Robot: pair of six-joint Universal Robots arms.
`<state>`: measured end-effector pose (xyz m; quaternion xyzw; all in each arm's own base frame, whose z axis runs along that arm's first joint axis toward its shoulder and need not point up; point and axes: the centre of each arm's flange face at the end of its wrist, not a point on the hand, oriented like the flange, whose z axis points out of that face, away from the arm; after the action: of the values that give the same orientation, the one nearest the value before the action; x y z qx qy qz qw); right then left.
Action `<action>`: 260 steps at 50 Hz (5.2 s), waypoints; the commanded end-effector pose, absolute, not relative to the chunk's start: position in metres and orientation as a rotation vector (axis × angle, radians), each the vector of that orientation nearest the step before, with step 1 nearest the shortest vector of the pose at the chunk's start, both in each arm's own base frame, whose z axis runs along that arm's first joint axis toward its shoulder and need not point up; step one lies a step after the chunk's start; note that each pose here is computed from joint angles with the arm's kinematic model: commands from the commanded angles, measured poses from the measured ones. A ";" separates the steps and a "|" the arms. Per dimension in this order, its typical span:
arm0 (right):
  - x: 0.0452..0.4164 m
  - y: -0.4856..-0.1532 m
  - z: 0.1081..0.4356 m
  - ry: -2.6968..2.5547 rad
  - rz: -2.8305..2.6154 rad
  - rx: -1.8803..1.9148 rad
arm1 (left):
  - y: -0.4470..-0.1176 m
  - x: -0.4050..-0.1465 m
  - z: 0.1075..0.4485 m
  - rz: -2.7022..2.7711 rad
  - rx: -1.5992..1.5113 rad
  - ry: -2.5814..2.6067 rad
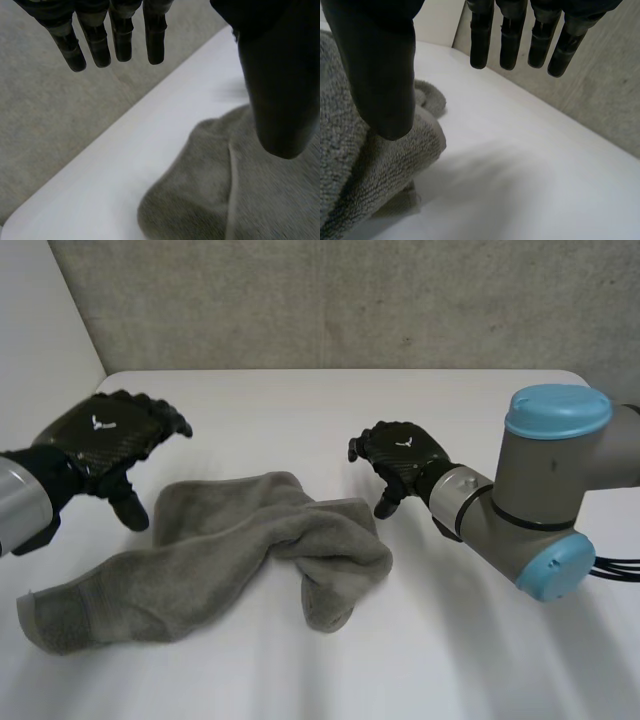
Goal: Fold the towel.
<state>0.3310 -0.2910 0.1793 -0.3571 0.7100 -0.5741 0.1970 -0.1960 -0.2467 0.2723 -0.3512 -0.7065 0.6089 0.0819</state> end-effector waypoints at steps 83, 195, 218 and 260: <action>0.206 -0.254 0.272 1.935 -1.730 -1.165 | -0.221 -0.242 0.251 1.765 -0.806 -2.124; 0.161 -0.262 0.177 2.237 -1.512 -0.997 | -0.245 -0.225 0.157 1.771 -1.115 -2.163; 0.139 -0.277 0.183 2.281 -1.583 -0.948 | -0.250 -0.219 0.155 1.785 -1.090 -2.212; 0.137 -0.275 0.193 2.296 -1.584 -0.935 | -0.266 -0.209 0.144 1.775 -1.036 -2.309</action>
<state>0.1379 -0.2765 0.1852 -0.3155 0.7774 -0.5344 0.1025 -0.2158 -0.2566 0.1269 -0.3474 -0.7562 0.5533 0.0369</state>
